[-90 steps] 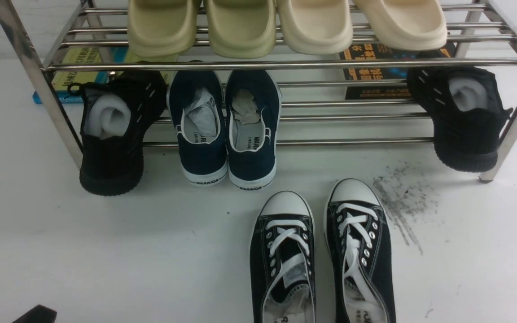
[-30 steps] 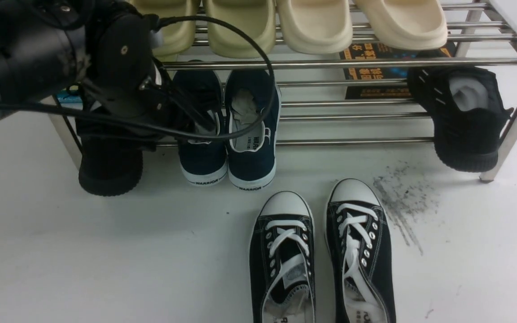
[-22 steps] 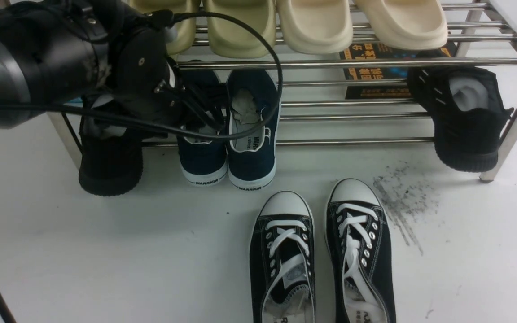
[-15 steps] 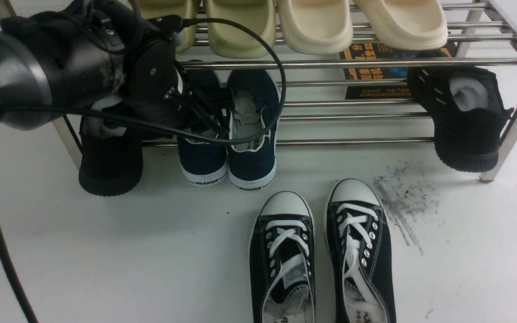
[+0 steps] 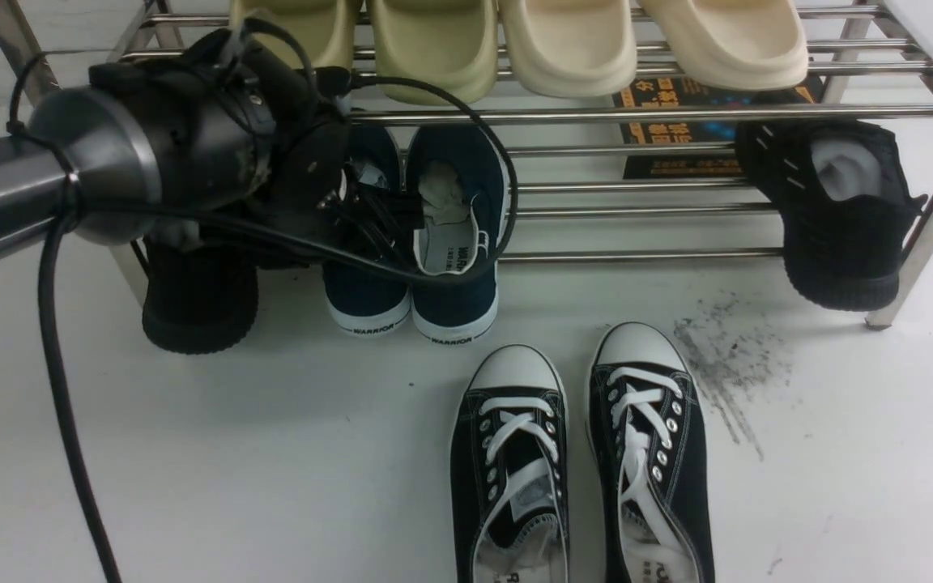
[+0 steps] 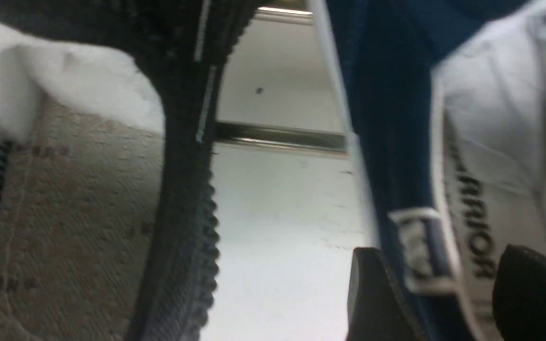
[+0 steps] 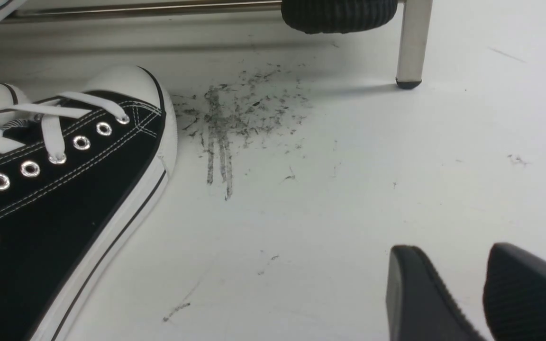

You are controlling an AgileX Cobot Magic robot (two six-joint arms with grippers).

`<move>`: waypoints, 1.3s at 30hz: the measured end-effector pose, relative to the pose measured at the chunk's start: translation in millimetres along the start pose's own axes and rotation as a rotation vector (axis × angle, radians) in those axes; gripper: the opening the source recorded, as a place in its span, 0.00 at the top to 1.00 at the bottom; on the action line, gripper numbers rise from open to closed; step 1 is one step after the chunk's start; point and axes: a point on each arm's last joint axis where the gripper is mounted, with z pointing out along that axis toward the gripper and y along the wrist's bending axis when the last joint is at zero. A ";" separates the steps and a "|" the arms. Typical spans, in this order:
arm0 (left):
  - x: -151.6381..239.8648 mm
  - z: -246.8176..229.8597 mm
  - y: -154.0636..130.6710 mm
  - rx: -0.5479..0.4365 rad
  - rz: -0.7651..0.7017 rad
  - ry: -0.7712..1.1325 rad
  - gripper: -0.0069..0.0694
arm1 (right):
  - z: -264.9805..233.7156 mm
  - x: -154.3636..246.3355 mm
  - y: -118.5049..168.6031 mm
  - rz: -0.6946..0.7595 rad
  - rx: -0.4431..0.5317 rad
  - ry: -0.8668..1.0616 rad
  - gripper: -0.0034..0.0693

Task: Take the shoes off the shelf with your hand on the white table.
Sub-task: 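Grasp the leftmost shoe on the bottom shelf of the shoe rack with the left gripper, then set the held shoe down on the floor in front of the rack with the left gripper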

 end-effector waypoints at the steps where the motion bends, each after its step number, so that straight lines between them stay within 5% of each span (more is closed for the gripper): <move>1: 0.6 3.3 -0.1 -0.009 -0.006 -0.001 0.43 | 0.0 0.0 0.0 0.000 0.000 0.000 0.63; 10: 2.3 16.2 -1.4 -0.030 -0.038 -0.013 0.44 | 0.0 0.0 0.0 0.000 0.000 0.000 0.63; 24: -0.6 13.4 -3.4 -0.019 -0.012 -0.048 0.85 | 0.0 0.0 0.0 0.000 0.000 0.000 0.63; 39: -1.7 -65.2 4.5 -0.037 -0.074 -0.040 0.85 | 0.0 0.0 0.0 0.000 -0.001 0.000 0.63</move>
